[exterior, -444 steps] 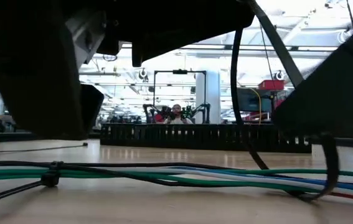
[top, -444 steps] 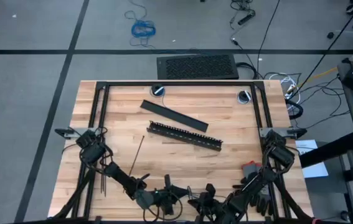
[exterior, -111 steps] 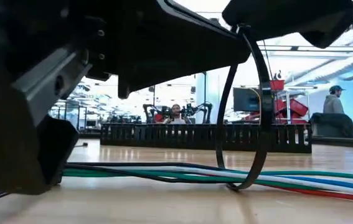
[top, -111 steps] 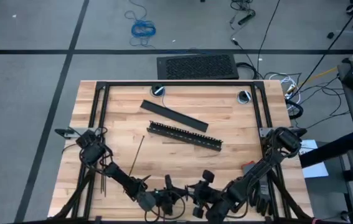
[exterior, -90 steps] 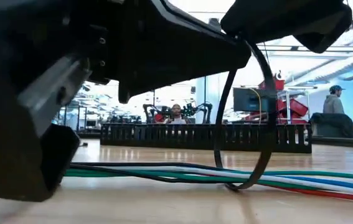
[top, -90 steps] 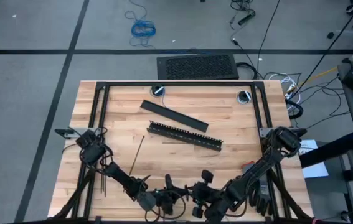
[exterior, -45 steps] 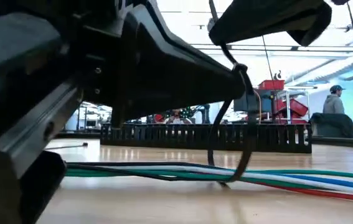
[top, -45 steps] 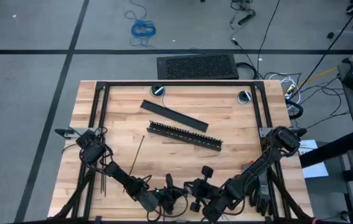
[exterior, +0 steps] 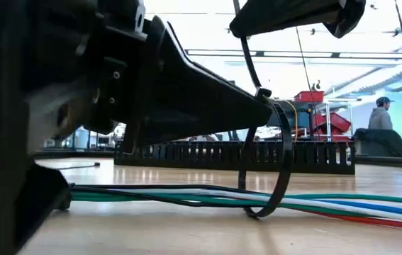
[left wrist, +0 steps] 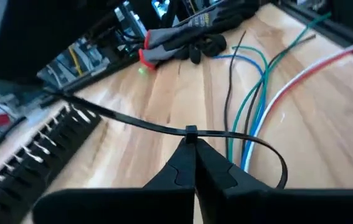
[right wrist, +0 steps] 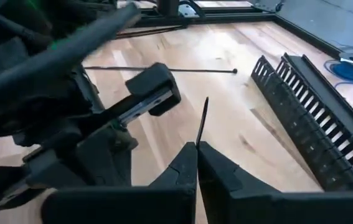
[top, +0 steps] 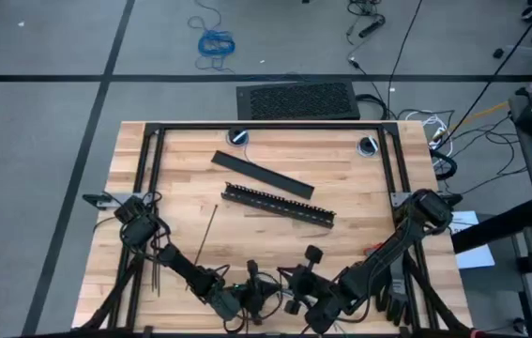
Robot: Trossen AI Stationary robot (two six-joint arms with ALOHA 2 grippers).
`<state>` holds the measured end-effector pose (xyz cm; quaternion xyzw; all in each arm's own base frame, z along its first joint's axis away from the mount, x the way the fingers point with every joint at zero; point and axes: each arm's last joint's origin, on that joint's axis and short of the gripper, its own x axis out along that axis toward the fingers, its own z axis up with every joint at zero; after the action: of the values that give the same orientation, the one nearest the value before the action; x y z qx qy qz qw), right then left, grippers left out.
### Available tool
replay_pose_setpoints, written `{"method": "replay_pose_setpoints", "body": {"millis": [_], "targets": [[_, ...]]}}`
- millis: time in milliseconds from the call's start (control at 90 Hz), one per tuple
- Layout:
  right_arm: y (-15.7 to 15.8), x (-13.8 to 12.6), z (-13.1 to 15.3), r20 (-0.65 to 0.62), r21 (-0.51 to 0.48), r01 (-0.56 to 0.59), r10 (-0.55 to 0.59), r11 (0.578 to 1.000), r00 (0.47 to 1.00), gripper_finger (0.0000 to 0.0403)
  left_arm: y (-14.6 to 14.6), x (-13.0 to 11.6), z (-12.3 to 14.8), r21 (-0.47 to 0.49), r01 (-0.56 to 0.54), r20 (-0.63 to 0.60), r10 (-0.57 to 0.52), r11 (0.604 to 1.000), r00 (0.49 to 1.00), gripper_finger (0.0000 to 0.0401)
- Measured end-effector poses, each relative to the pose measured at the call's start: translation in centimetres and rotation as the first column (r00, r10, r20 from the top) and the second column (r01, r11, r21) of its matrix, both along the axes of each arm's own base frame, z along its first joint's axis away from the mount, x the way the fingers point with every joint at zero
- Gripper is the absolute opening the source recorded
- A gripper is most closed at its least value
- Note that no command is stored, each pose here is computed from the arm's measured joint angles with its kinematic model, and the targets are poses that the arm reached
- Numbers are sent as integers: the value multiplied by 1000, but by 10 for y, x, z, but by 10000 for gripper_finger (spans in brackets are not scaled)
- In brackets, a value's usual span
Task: Ziptie cables
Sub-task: Wrap the cable wires with the black zip tie
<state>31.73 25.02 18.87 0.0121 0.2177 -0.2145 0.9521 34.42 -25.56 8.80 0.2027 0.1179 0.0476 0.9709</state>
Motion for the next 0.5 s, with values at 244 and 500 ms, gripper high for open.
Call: {"method": "replay_pose_setpoints", "body": {"millis": [244,500], "targets": [[4,-3,0,4,2,-9,9,1000,1000,0,3,2,0,-90,-21,10,22,996,1000,96],[5,-5,1,17,-16,4,-4,1000,1000,0,2,2,0,-122,-15,12,17,992,1000,169]]}}
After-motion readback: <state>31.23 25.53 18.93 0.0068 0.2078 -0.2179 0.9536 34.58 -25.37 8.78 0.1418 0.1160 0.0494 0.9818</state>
